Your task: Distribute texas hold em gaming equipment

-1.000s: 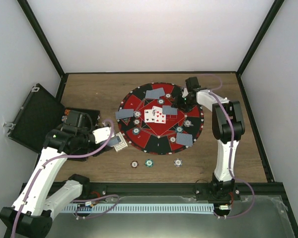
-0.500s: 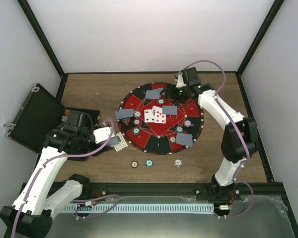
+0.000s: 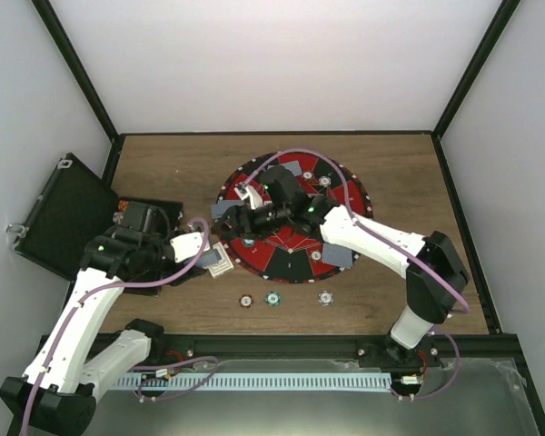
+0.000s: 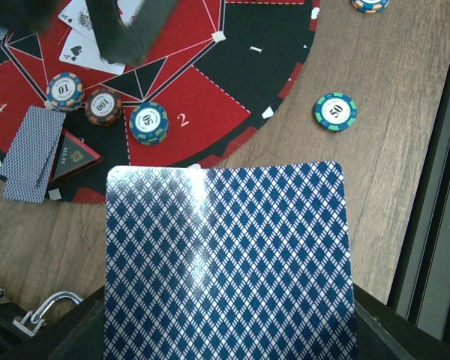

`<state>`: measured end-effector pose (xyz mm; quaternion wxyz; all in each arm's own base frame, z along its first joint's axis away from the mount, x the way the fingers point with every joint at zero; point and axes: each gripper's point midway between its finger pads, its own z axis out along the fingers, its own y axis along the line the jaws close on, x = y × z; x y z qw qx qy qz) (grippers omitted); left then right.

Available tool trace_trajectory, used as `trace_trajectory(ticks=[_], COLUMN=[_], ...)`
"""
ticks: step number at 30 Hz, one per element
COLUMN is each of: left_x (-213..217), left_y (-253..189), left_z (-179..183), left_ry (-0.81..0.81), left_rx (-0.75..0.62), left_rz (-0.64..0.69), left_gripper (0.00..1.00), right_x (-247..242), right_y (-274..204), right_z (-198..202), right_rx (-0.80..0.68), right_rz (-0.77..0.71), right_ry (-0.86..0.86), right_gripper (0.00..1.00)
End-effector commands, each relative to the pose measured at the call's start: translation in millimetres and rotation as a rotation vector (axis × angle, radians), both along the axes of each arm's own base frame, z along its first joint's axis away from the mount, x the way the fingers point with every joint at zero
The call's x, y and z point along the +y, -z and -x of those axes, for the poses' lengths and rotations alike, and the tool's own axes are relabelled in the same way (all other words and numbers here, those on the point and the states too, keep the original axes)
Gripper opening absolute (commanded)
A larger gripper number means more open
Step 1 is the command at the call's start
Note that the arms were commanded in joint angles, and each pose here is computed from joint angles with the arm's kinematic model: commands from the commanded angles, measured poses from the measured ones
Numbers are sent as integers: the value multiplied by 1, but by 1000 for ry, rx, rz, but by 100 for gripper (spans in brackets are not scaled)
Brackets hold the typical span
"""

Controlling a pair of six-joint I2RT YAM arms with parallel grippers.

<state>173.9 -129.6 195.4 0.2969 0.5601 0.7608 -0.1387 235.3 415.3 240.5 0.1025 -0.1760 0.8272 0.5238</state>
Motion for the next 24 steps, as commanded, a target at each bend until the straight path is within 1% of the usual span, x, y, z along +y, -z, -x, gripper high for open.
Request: trace_trajectory(ticks=[1,9,16,20,24], left_x=[-6,-6,-6,-5,-5], left_y=[-6,-8,-9,-10,-11], left_z=[-2,-2,-1,-1,0], left_ry=[18,18,20,20,20], left_rx=[-17,-25,-26,-26,-27], left_rz=[34,35,35,35,33], left_gripper=[5,5,5,5,5], right_x=[21,38,55,62,66], right_y=[-3,15,20,27,26], right_z=[19,47,64,68,67], right_rx=[42,97,138,169,181], right_rz=[-50,-57,-83,-88,-108], right_ry=[-45,-108,-167,-183,-187], right_gripper=[81,73,72,71,69])
